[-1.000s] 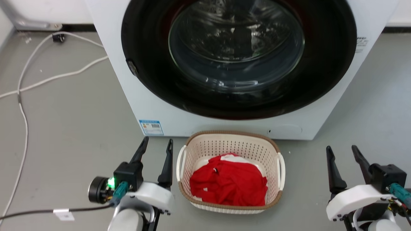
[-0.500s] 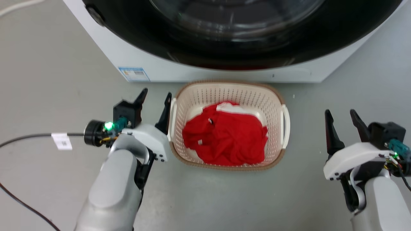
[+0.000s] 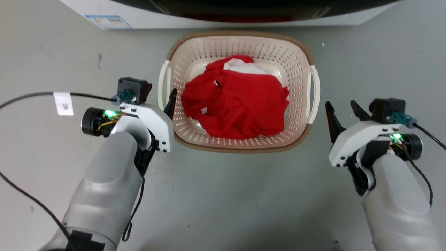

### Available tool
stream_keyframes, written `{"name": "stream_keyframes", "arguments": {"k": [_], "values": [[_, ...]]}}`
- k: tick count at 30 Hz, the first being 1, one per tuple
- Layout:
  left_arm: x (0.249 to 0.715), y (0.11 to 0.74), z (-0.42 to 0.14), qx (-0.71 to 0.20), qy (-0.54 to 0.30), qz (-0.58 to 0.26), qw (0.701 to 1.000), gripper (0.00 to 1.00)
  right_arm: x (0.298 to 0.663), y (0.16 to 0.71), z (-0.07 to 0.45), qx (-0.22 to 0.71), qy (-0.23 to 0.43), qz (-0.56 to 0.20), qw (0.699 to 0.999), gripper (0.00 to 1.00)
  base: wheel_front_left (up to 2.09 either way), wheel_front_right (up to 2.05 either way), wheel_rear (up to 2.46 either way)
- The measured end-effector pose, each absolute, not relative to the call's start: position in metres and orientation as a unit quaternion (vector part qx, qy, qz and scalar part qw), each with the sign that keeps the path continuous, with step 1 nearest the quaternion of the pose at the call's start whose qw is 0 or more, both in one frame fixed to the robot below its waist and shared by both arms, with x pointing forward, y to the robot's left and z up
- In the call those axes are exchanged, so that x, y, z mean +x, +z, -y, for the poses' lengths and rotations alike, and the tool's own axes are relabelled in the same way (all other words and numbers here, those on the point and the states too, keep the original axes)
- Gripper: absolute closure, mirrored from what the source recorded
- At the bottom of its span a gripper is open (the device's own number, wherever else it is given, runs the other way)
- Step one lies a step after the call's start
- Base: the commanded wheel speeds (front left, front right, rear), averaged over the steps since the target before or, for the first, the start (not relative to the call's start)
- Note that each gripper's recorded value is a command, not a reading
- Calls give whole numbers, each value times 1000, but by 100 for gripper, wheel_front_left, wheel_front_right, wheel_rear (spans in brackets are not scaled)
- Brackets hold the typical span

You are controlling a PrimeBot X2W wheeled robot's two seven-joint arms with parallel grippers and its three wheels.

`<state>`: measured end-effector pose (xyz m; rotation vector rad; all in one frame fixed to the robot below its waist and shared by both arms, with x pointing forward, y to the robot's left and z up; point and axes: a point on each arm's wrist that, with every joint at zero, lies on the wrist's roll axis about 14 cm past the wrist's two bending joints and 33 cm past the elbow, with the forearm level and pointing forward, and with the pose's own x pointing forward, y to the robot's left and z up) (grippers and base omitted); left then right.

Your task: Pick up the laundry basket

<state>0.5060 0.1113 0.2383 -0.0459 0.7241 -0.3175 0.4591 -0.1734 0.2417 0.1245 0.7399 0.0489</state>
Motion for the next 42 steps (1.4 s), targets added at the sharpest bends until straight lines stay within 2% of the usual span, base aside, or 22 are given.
{"name": "stream_keyframes", "arguments": {"k": [10, 28, 29, 30, 31, 32, 42], "values": [[515, 189, -117, -20, -158, -426, 891, 0, 466, 193, 159, 70, 42, -427, 901, 0, 0, 0, 0], [521, 147, -113, -48, -156, -521, 838, 0, 485, 154, 149, 47, 72, -503, 860, 0, 0, 0, 0], [519, 145, -113, -51, -155, -525, 835, 3, 484, 152, 148, 45, 74, -508, 857, 0, 0, 0, 0], [517, 143, -112, -53, -156, -528, 833, 57, 483, 150, 148, 47, 74, -512, 854, 54, 0, 0, 0], [517, 142, -111, -54, -157, -530, 831, 100, 482, 149, 146, 48, 75, -516, 852, 78, 0, 0, 0], [516, 141, -110, -55, -158, -533, 829, 100, 482, 147, 145, 48, 77, -518, 851, 100, 0, 0, 0], [505, 151, -105, -69, -161, -543, 821, 100, 480, 157, 139, 58, 81, -520, 848, 100, 0, 0, 0]]}}
